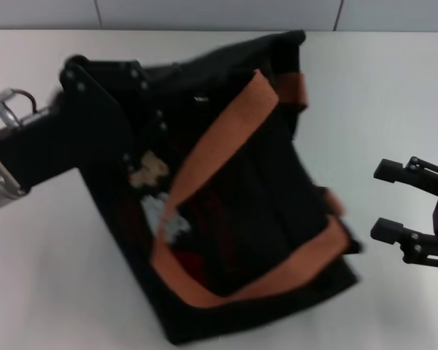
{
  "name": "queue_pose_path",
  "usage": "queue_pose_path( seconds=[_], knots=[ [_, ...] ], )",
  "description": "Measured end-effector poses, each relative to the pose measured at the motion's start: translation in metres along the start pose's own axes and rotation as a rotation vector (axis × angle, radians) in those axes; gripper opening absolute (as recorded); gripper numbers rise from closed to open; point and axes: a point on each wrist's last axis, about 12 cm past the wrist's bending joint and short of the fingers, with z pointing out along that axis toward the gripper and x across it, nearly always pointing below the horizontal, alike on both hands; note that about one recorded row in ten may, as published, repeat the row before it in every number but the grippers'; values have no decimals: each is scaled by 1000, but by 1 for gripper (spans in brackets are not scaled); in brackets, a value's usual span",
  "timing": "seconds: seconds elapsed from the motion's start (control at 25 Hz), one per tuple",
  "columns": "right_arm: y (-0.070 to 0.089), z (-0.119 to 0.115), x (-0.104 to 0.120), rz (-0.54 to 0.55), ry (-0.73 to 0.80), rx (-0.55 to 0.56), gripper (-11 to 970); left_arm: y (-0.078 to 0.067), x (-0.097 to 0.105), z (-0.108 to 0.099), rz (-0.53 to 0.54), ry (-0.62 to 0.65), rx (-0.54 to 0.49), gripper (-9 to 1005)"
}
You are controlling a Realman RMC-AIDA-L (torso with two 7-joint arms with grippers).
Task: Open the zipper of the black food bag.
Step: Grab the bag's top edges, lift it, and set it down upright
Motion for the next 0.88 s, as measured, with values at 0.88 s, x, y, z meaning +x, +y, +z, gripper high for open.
queue_pose_path(
  seconds=[0.88],
  knots=[
    [-38, 74, 23, 148, 386, -95, 834, -28, -12, -2, 111, -35, -25, 103]
  ],
)
